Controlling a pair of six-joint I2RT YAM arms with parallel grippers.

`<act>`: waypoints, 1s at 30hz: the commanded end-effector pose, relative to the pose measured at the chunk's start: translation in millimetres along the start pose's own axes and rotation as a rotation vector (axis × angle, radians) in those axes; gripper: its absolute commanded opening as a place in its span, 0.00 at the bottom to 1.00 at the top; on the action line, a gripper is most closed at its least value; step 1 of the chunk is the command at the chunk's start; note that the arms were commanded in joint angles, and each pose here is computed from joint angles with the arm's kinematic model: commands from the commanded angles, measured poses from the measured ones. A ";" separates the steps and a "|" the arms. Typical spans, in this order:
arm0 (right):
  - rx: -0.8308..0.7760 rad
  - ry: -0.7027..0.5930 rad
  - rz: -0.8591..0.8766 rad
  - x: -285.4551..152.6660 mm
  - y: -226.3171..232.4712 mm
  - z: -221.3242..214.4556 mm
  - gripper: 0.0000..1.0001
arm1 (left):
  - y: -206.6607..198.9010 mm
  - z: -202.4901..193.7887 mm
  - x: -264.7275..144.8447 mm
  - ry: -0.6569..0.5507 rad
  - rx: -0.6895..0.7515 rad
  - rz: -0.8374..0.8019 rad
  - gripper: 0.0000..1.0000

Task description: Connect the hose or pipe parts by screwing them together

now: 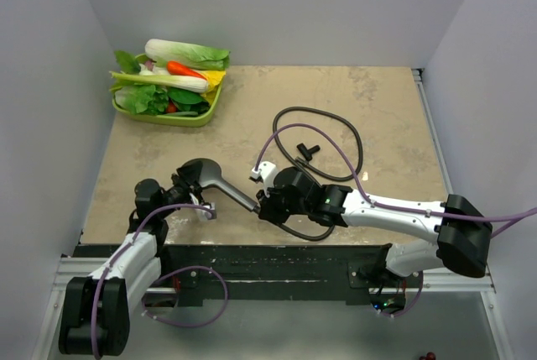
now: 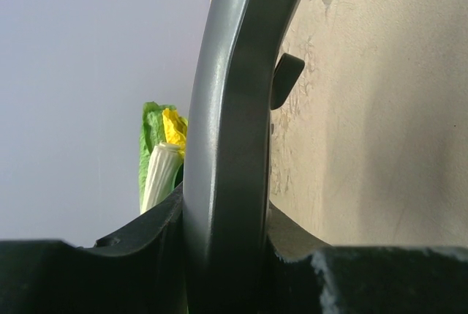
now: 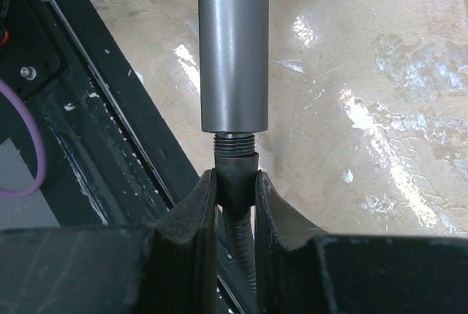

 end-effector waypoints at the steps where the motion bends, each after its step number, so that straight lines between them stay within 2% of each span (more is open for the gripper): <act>1: -0.013 -0.176 0.043 -1.9 13.7 39.9 0.00 | -0.5 11.0 -0.4 -0.079 0.021 0.045 0.00; 8: -0.011 -0.198 0.043 3.8 14.7 44.8 0.05 | -0.2 10.3 0.2 -0.078 0.017 0.040 0.00; 30: -0.005 -0.274 0.023 -3.7 14.0 53.4 0.03 | -7.2 15.5 -1.0 -0.110 0.111 0.007 0.00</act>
Point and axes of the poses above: each gripper's point midway between its finger pads, its own x axis out along the fingers, its own y axis along the line the jaws close on, z = x × y, the point moved 8 cm from there along -x, back along the fingers, and after that the axes turned 8 degrees about x, right-handed, at the moved point
